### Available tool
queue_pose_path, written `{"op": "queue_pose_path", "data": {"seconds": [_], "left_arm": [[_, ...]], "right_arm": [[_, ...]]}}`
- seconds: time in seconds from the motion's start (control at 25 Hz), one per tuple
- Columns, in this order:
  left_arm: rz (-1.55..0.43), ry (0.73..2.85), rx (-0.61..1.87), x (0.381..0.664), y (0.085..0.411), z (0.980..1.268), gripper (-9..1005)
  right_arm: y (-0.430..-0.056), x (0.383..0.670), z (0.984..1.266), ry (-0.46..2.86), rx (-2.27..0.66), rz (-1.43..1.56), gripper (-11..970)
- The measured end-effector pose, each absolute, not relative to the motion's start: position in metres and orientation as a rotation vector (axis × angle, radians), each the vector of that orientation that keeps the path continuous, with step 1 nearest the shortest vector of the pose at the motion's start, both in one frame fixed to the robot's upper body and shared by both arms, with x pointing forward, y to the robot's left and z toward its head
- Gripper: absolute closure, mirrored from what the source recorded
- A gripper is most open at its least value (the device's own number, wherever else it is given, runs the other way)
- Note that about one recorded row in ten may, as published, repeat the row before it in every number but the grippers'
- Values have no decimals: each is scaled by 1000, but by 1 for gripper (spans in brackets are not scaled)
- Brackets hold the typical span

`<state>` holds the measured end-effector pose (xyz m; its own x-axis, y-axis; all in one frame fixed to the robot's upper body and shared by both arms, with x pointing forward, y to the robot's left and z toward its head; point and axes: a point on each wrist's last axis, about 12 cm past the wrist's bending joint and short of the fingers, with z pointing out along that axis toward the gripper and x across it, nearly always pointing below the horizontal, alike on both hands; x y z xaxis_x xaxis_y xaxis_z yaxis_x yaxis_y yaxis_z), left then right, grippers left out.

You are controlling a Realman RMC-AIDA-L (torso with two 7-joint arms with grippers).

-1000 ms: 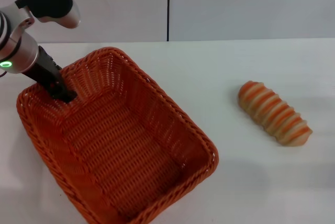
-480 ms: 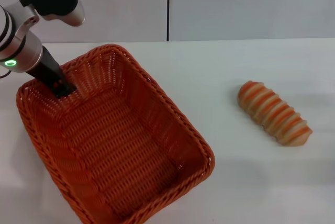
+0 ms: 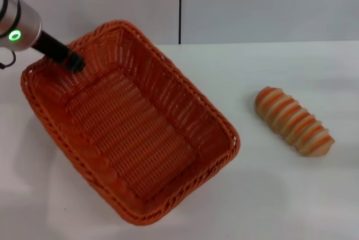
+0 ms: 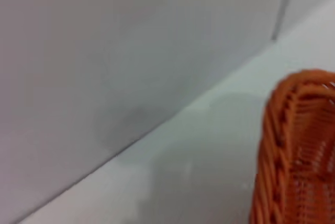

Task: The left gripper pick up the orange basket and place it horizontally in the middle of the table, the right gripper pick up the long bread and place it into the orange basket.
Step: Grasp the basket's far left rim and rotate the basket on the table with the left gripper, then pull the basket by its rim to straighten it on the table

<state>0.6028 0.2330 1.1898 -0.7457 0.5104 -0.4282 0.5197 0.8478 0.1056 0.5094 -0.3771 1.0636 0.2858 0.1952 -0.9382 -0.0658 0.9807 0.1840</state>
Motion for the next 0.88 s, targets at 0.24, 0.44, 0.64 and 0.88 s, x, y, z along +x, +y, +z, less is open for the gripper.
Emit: {"op": "queue_pose_path", "data": {"seconds": [0.24, 0.44, 0.64, 0.88], "left_arm": [[-185, 2628, 409, 606, 244, 1198, 754], [-251, 2685, 301, 604, 259, 1190, 770], [-275, 2742, 206, 593, 278, 1178, 773], [-275, 2738, 81, 571, 307, 1180, 791]], "right_arm": [[-394, 549, 1092, 1305, -38, 175, 236], [-396, 579, 1112, 1337, -165, 188, 235], [-395, 593, 1125, 1328, -210, 204, 235], [-374, 608, 1132, 1313, -261, 265, 235]]}}
